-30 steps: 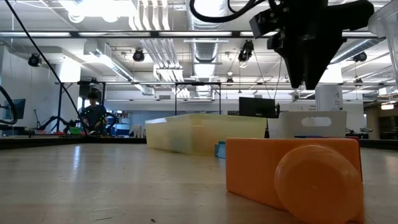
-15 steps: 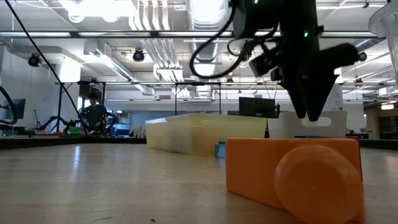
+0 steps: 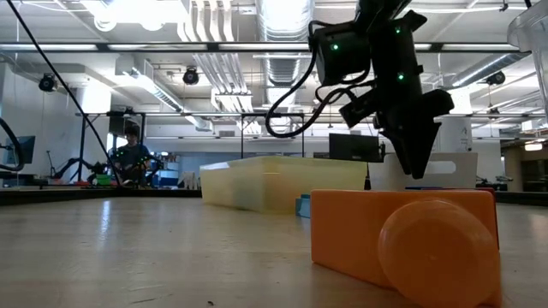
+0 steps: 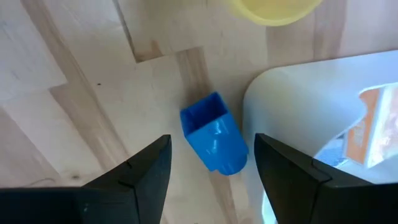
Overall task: Pick & Place Toys
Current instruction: Put the blue game piece into the yellow bin
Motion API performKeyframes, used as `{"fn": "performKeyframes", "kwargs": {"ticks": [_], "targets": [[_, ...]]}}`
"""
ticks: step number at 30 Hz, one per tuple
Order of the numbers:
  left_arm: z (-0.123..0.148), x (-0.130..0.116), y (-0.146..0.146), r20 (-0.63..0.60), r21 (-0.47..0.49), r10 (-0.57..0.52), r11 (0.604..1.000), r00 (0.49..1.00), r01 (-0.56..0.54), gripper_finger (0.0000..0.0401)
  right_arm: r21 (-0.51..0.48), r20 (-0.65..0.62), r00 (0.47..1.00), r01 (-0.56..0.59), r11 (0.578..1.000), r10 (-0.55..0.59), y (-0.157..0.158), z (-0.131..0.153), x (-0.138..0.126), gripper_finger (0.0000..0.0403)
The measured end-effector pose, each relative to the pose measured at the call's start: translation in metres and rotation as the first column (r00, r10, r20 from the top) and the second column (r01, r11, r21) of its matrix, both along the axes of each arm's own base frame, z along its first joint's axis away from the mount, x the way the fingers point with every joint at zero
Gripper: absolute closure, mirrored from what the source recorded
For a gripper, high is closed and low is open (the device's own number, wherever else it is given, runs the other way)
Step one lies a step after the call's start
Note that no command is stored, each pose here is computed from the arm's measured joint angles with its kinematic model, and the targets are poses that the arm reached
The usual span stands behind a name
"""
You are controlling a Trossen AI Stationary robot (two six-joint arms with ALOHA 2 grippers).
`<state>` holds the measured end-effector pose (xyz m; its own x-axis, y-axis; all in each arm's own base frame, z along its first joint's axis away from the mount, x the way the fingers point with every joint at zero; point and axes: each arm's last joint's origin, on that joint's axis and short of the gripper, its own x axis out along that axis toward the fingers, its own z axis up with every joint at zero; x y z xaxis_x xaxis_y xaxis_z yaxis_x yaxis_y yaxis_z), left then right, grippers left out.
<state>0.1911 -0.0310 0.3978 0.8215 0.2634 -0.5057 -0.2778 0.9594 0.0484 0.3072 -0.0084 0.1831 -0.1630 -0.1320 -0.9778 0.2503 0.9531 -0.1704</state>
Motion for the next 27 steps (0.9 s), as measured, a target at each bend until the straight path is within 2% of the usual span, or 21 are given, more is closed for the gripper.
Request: {"fn": "performKeyframes", "kwargs": {"ticks": [3, 9, 19, 24, 27], "targets": [[0.000, 0.000, 0.000, -0.001, 0.000, 0.000, 1.000, 1.000, 0.000, 0.0050, 0.011, -0.004, 1.000, -0.002, 1.000, 0.002, -0.003, -0.001, -0.001, 0.0180], [0.000, 0.000, 0.000, -0.002, 0.001, 0.000, 1.000, 1.000, 0.000, 0.0050, 0.029, -0.022, 0.996, -0.087, 0.996, 0.088, -0.004, -0.003, -0.002, 0.0180], [0.000, 0.000, 0.000, -0.002, 0.001, 0.000, 1.000, 1.000, 0.000, 0.0050, -0.036, -0.016, 1.000, -0.012, 0.999, 0.011, -0.018, -0.004, -0.003, 0.0180], [0.000, 0.000, 0.000, -0.003, 0.001, 0.001, 1.000, 1.000, -0.001, 0.0050, 0.076, -0.016, 1.000, 0.006, 0.997, -0.005, -0.014, -0.007, -0.005, 0.0180], [0.000, 0.000, 0.000, -0.002, 0.002, 0.001, 1.000, 1.000, -0.001, 0.0050, 0.096, -0.016, 1.000, -0.019, 0.995, 0.020, -0.011, -0.009, -0.005, 0.0180]]}}
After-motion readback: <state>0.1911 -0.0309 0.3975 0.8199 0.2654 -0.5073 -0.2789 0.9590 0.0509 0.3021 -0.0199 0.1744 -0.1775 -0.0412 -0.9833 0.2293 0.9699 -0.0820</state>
